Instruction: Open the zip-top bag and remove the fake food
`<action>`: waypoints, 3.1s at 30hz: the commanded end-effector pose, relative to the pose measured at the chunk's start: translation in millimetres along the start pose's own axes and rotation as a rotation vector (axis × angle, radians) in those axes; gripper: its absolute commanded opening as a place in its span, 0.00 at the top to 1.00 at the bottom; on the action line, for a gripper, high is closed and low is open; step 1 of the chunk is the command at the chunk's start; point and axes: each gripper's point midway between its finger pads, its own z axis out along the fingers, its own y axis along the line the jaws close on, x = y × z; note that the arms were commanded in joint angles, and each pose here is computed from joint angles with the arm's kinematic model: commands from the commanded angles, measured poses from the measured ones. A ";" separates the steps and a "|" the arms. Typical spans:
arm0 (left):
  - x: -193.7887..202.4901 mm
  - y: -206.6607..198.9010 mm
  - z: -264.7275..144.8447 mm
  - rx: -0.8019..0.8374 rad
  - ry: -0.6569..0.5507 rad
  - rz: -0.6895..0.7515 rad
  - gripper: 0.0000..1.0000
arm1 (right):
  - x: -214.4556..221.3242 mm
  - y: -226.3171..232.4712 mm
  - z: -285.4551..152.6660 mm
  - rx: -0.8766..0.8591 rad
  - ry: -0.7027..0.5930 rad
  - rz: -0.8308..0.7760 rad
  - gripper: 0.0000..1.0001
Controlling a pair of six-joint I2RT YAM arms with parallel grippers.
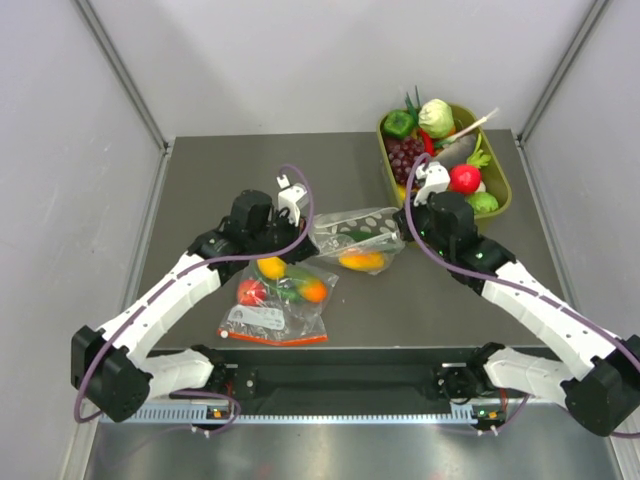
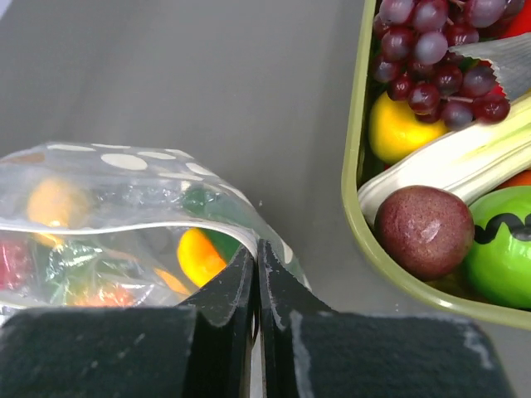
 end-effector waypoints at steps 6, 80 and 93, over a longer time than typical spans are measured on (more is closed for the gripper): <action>3.5 -2.2 -13.9 -0.006 0.032 0.031 1.00 | -18.5 -8.3 7.3 0.025 -0.059 0.027 0.96; -18.4 -24.2 -17.4 0.100 -0.052 0.059 1.00 | 135.9 65.7 77.4 -0.172 0.447 -0.392 0.36; -17.4 -26.7 -20.7 0.111 -0.051 0.067 1.00 | 132.6 38.5 110.8 0.018 0.356 -0.343 0.36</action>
